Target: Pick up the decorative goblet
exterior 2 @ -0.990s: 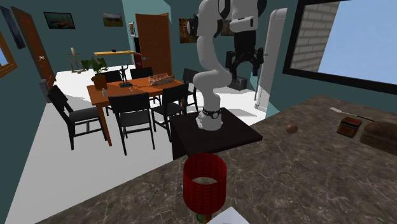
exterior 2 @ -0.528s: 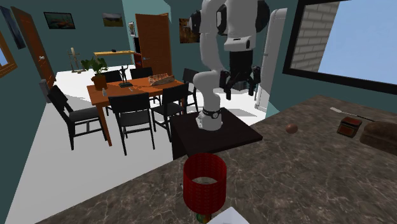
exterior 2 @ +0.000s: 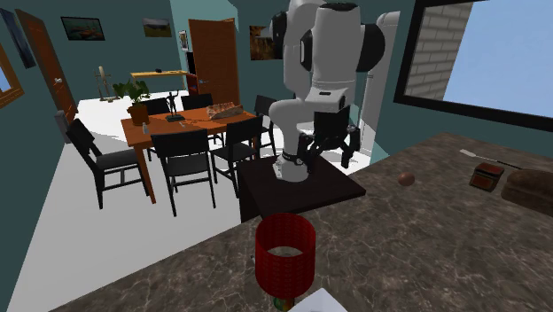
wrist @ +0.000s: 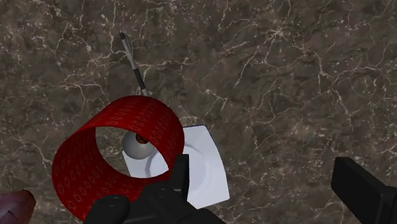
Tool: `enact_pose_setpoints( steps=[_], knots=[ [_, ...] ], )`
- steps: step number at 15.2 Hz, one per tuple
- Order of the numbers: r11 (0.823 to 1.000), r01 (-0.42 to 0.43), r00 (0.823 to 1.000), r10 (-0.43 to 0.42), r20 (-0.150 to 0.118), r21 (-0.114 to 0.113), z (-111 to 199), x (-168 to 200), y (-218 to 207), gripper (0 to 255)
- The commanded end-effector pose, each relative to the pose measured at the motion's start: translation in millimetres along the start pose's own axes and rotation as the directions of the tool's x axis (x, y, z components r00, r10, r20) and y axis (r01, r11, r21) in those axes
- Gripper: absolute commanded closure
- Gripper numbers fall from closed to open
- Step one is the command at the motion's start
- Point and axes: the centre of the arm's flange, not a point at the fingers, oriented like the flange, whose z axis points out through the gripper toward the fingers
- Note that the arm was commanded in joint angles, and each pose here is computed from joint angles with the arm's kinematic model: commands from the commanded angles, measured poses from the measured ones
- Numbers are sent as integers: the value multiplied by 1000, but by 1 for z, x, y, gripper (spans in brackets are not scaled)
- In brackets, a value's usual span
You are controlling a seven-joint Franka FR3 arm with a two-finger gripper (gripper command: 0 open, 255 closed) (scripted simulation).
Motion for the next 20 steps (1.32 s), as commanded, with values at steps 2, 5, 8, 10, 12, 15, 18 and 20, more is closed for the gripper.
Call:
enact_pose_setpoints(
  steps=[2, 5, 8, 10, 12, 15, 18, 20],
  knots=[
    [1000, -7, 1000, 7, 24, -5, 27, 27, 21, 0],
    [1000, -14, 999, 14, 47, -10, 52, 53, 42, 0],
    [1000, -21, 997, 22, 71, -15, 78, 77, 63, 0],
    [1000, -23, 997, 25, 78, -17, 86, 86, 70, 0],
    [1000, -23, 997, 25, 78, -17, 97, 85, 70, 0],
    [1000, -23, 997, 25, 78, -17, 113, 85, 71, 0],
    [1000, -23, 997, 25, 78, -17, 126, 85, 72, 0],
    [1000, -23, 997, 24, 78, -17, 126, 85, 72, 255]
  ],
)
